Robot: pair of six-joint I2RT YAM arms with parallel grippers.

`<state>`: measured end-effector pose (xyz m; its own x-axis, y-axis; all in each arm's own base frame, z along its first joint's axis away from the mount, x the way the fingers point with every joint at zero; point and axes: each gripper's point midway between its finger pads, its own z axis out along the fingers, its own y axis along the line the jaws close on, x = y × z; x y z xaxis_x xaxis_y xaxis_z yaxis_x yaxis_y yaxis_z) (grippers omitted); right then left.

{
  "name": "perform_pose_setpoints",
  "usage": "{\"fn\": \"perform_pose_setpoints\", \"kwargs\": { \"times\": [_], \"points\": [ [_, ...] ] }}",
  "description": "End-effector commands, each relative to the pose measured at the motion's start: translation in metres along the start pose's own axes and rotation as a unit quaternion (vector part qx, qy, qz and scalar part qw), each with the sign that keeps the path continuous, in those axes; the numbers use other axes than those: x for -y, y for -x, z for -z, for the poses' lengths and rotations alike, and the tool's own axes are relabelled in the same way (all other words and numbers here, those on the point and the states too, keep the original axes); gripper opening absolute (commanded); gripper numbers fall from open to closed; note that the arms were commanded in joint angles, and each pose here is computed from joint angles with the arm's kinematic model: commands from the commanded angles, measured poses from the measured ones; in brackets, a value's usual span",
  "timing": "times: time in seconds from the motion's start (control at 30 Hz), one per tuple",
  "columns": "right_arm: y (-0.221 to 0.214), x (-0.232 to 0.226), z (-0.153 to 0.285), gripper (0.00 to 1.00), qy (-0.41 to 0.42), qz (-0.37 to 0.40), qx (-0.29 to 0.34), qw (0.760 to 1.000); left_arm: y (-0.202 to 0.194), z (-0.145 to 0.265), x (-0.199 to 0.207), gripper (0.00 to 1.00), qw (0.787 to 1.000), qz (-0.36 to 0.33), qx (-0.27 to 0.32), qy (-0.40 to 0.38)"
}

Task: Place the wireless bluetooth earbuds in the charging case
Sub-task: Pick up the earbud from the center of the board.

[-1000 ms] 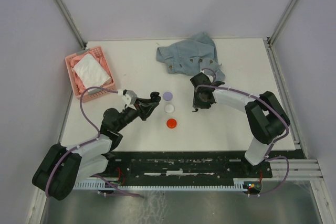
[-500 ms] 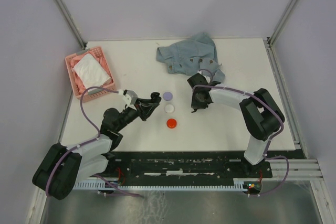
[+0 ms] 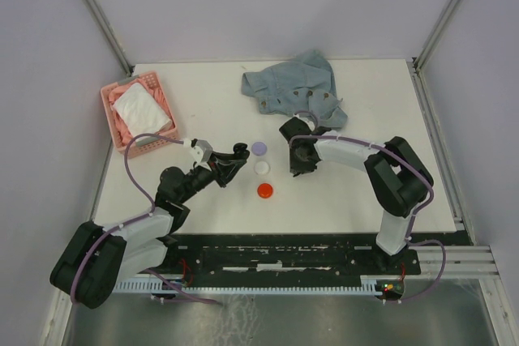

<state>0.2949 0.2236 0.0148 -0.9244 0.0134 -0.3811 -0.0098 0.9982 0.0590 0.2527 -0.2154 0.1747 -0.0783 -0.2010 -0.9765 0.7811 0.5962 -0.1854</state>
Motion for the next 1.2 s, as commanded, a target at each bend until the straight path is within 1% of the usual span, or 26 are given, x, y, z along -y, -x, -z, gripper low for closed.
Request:
{"fn": "perform_pose_setpoints", "kwargs": {
  "times": [0.0,0.2,0.53,0.73,0.97,1.17],
  "points": [
    [0.004,0.003,0.002,0.36,-0.021,0.02,0.005,1.0,0.022,-0.008,0.002,0.03,0.999,-0.031,0.029,-0.012],
    [0.005,0.001,-0.004,0.32,-0.018,0.03,0.009,0.999,0.022,-0.008,0.002,0.03,0.999,-0.031,0.029,-0.013],
    [0.009,0.0,-0.011,0.34,-0.023,0.049,0.008,0.999,0.02,-0.009,0.003,0.03,0.999,-0.029,0.025,-0.019],
    [0.007,0.006,-0.009,0.26,-0.031,0.059,0.005,0.998,0.019,-0.01,0.005,0.03,0.999,-0.03,0.024,-0.024],
    [0.014,0.005,0.013,0.17,-0.026,0.084,0.029,0.996,0.021,-0.008,0.013,0.03,0.998,-0.035,0.029,-0.047],
    [0.035,-0.013,0.055,0.15,0.003,0.123,0.094,0.988,0.024,-0.004,0.022,0.03,0.995,-0.054,0.04,-0.071]
  ]
}}
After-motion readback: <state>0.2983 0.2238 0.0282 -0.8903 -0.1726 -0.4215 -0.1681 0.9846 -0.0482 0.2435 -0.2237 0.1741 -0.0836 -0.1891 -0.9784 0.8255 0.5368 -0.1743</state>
